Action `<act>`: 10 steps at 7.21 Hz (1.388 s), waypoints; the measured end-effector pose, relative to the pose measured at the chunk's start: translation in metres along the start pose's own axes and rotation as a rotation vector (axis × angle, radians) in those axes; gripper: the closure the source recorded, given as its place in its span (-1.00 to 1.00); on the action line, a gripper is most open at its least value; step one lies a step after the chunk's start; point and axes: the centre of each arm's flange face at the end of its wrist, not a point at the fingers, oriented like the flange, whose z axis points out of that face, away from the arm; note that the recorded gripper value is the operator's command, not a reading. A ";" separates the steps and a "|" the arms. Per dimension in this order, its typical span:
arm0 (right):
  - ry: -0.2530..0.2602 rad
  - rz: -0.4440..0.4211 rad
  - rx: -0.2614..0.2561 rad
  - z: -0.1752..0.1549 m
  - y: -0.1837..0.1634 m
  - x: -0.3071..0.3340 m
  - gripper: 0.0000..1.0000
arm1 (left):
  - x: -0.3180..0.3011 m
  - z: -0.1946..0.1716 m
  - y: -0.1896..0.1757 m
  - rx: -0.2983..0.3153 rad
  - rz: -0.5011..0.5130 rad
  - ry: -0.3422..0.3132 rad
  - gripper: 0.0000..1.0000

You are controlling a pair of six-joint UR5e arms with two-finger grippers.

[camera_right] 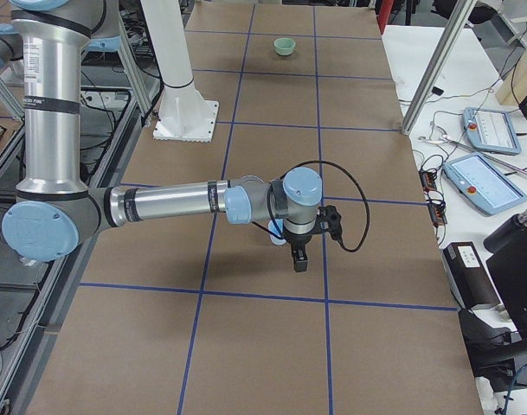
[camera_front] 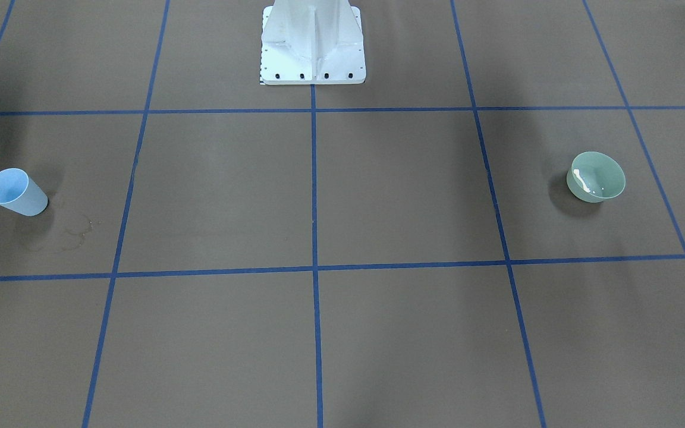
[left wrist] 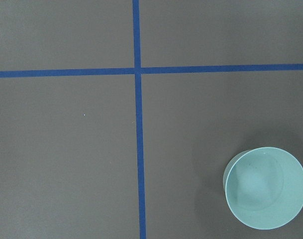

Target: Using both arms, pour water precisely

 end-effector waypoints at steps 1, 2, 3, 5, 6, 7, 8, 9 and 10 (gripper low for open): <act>0.001 0.003 -0.003 0.001 0.001 0.001 -0.99 | 0.002 -0.002 -0.002 0.003 0.002 0.000 -1.00; 0.002 0.005 -0.003 0.001 0.002 0.002 -0.99 | 0.004 -0.004 -0.003 0.007 0.005 0.001 -1.00; 0.001 0.006 -0.003 0.001 0.002 0.002 -0.99 | 0.007 -0.006 -0.003 0.012 0.009 0.001 -1.00; 0.000 0.007 -0.002 0.001 0.002 0.002 -0.99 | 0.007 -0.008 0.002 0.017 0.016 -0.007 -1.00; 0.000 0.007 -0.002 0.001 0.002 0.002 -0.99 | 0.007 -0.009 0.005 0.020 0.020 -0.009 -1.00; 0.000 0.008 -0.002 0.001 0.002 0.002 -0.99 | 0.010 -0.011 0.006 0.025 0.024 -0.008 -1.00; 0.001 0.010 0.002 -0.001 0.002 0.003 -0.99 | 0.014 -0.014 0.004 0.034 0.032 -0.007 -1.00; 0.002 0.012 0.007 -0.003 0.002 0.004 -0.99 | 0.020 -0.020 0.003 0.045 0.043 -0.007 -1.00; 0.002 0.014 0.011 -0.005 0.002 0.004 -0.99 | 0.025 -0.025 0.003 0.055 0.054 -0.009 -1.00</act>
